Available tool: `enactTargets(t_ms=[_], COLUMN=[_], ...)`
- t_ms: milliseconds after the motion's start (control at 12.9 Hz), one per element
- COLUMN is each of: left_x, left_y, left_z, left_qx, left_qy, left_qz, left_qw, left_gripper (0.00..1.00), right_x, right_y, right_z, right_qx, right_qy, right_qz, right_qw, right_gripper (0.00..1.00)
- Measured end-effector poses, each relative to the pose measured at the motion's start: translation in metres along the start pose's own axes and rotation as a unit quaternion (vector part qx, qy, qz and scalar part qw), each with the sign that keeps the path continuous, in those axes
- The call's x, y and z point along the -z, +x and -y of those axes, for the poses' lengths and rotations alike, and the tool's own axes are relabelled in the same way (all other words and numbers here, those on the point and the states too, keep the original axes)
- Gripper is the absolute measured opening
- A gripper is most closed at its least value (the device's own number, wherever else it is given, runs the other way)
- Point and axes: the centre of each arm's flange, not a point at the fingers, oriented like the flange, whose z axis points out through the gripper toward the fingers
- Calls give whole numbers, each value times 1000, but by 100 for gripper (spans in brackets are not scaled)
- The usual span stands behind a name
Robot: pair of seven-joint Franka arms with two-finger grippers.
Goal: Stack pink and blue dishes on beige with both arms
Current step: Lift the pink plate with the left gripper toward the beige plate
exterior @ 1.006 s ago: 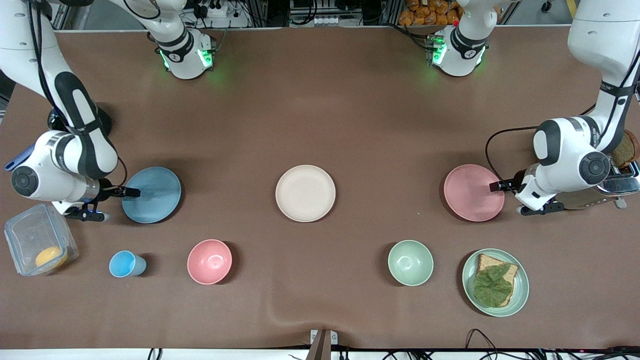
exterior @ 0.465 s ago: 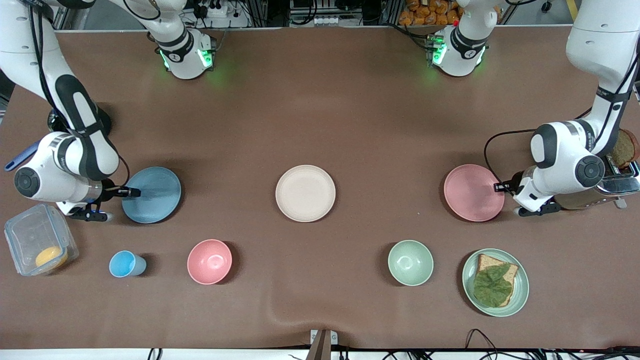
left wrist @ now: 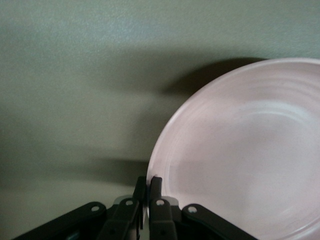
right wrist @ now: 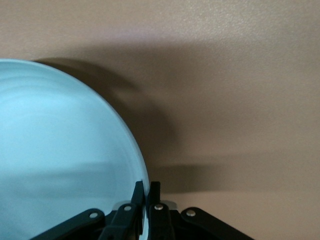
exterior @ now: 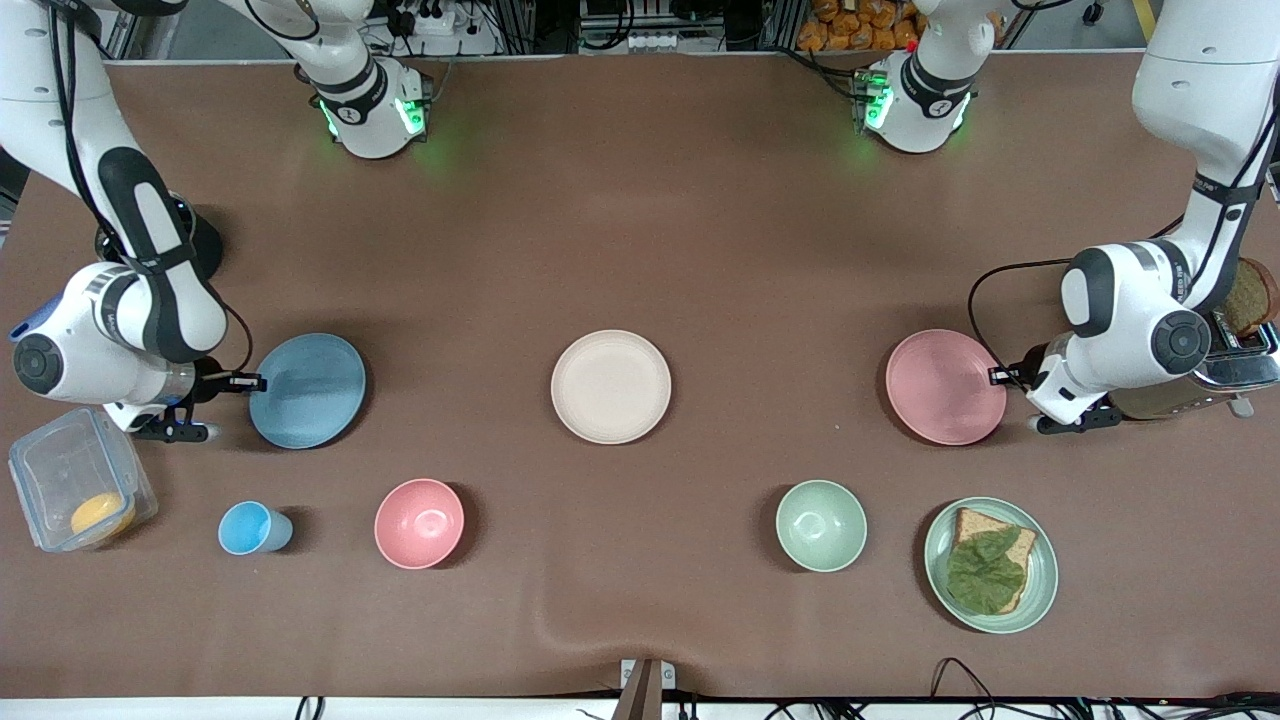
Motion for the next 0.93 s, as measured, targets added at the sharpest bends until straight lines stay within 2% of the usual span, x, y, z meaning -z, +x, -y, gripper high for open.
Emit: enactTargets(t_ms=[155, 310, 619, 929], left_x=[19, 54, 116, 130], left_y=[3, 1, -23, -69], left_z=[-17, -53, -159, -282], left_qx=[-9, -17, -13, 22], left_qy=[-11, -43, -79, -89], left_qz=[-13, -21, -38, -20], left_qw=[1000, 999, 996, 996], left_gripper=[6, 4, 4, 4], right_x=[18, 39, 76, 110], right_y=[4, 10, 13, 4], right_z=[3, 8, 21, 44], right_qx=[3, 10, 28, 44], right_qy=[10, 16, 19, 19], right_qz=[22, 37, 33, 27], right_qw=[1000, 999, 999, 999], right_gripper=[6, 6, 6, 6])
